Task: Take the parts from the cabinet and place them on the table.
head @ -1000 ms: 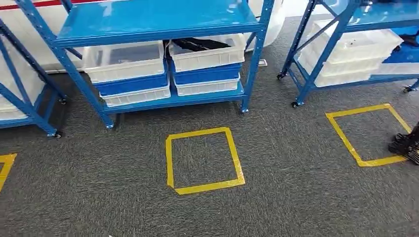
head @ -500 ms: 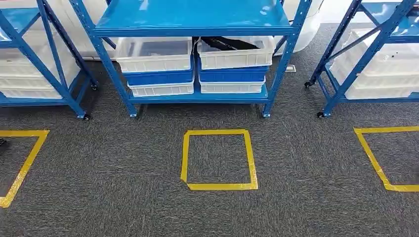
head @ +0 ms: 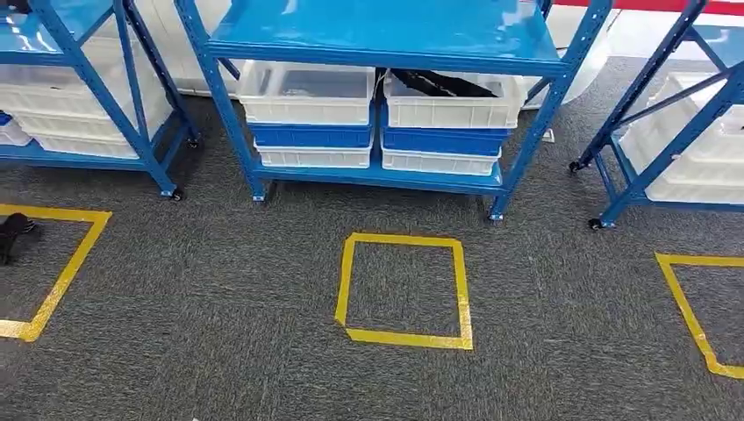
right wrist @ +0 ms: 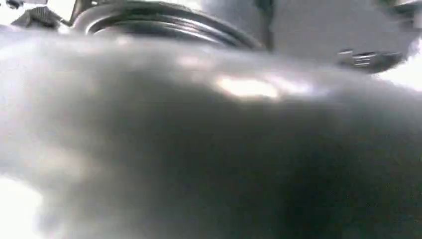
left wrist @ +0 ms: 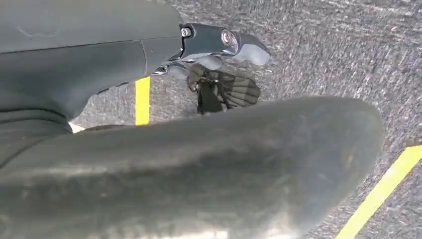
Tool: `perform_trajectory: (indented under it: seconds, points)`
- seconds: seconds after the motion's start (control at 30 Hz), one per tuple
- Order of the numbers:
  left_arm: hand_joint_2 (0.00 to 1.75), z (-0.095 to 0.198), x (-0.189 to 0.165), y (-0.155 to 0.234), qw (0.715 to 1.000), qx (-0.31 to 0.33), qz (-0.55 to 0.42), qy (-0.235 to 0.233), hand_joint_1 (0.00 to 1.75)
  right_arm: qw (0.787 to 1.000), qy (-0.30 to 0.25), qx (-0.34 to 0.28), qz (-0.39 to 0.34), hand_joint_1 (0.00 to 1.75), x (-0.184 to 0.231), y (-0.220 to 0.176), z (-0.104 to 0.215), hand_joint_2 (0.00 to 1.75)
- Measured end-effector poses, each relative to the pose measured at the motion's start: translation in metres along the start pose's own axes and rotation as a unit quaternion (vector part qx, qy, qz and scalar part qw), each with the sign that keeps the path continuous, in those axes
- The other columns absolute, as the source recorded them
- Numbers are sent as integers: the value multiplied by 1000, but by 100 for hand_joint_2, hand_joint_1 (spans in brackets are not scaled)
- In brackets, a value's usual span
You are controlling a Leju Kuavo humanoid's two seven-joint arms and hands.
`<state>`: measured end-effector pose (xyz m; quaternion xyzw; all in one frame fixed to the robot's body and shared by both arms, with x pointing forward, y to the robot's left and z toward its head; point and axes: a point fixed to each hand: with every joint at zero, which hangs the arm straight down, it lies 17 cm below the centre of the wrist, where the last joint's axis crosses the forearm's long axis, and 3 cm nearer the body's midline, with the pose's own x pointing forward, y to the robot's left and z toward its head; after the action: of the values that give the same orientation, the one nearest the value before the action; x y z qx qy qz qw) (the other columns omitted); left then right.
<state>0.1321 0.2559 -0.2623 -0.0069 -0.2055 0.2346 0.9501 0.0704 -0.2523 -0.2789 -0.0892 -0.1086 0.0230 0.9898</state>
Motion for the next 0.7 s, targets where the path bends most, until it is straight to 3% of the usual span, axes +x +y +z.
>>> perform_trajectory:
  seconds: [0.7]
  points:
    - [0, 1, -6, 7, 1000, 7, -2, 3, 0, 1000, -2, -1, 0, 0, 3, 2, 1, 0]
